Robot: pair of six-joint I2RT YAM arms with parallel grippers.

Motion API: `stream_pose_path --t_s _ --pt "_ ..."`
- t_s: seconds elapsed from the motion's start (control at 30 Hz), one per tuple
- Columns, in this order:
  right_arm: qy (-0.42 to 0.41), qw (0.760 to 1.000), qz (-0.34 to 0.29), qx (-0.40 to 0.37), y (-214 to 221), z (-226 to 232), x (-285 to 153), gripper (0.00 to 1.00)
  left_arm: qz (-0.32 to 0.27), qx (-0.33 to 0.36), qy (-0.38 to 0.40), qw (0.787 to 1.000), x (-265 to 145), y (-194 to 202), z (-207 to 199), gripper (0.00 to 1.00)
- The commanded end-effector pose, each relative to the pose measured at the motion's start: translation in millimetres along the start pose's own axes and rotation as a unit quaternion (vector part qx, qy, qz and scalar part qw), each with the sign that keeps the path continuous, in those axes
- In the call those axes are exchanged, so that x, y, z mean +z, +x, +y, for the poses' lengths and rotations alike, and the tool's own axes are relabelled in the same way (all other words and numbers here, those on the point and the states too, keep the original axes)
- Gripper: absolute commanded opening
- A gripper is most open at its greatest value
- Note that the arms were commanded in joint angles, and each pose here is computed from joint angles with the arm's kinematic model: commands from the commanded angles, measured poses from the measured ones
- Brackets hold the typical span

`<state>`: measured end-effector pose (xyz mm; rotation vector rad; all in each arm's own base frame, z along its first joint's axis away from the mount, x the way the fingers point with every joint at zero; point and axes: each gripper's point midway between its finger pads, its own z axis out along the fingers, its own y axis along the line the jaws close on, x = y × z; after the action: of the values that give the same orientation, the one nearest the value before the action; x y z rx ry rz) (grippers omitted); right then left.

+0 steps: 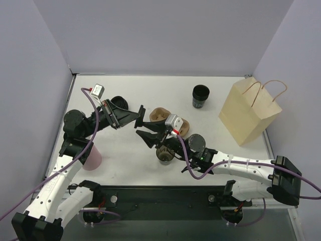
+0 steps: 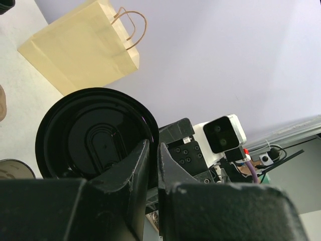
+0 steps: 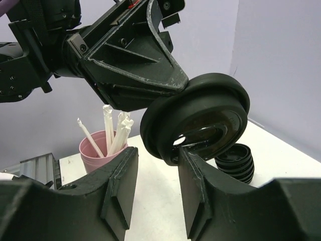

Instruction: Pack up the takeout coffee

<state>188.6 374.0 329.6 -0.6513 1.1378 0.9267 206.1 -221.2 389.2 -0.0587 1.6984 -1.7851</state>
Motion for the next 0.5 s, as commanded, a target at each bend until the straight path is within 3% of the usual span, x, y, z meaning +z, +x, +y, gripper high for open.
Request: stream_pose_path --t_s 0.0,0.07,0.27,0.37,0.47 --pt "-0.012 0.996 -0.090 -0.003 -54.3 7.3 9.6 0.37 -0.011 0.017 0.022 1.000 -2.2 -0.6 -9.9 0.19" --pt "-0.010 0.996 -0.089 -0.007 -53.3 5.9 9.7 0.33 -0.011 0.018 0.023 1.000 -2.2 -0.7 -10.4 0.19" --pt "-0.013 0.996 -0.088 -0.013 -53.9 6.5 9.9 0.00 -0.012 0.018 0.021 1.000 -2.6 0.0 -8.4 0.19" --pt "-0.006 0.996 -0.086 -0.011 -52.5 3.9 6.7 0.00 -0.011 0.019 0.019 1.000 -2.4 0.3 -6.5 0.20" --pt "0.016 0.997 -0.074 -0.002 -48.7 -3.9 0.3 0.00 -0.012 0.026 0.015 0.999 -2.9 0.9 -2.5 0.34"
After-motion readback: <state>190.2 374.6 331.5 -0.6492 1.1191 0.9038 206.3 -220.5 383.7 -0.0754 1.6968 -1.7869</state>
